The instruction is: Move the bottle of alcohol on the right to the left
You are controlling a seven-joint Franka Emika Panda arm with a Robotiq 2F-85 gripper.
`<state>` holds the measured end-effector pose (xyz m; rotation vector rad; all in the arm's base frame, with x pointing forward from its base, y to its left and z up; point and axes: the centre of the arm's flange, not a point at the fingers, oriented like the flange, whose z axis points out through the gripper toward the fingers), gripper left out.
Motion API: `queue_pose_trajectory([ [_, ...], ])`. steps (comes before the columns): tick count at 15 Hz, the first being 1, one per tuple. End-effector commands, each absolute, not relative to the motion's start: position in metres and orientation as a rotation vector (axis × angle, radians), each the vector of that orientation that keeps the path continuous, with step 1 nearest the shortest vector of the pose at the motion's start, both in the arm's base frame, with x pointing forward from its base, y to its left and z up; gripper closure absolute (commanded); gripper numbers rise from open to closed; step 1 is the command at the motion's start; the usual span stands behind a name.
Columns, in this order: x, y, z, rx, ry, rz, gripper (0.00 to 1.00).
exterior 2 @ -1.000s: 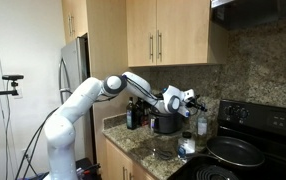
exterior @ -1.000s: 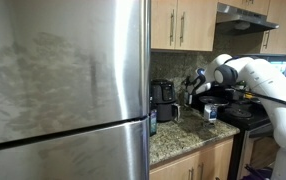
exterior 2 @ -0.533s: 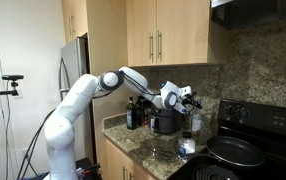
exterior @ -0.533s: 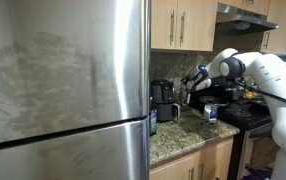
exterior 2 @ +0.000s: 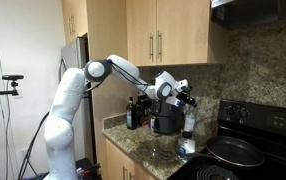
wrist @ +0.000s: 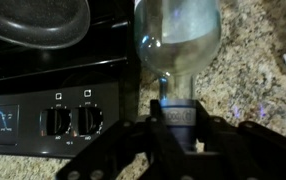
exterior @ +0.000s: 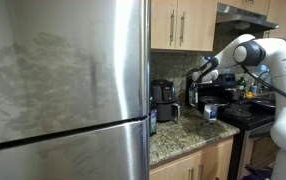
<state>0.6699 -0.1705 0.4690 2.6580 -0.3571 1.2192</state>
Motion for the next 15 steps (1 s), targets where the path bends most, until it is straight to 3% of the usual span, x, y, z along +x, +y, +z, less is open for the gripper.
queue_pose_trajectory([
  [1, 0.623, -0.171, 0.494, 2.748, -0.239, 1.098, 0.94],
  [15, 0.528, -0.146, 0.513, 3.234, 0.402, 0.723, 0.94],
])
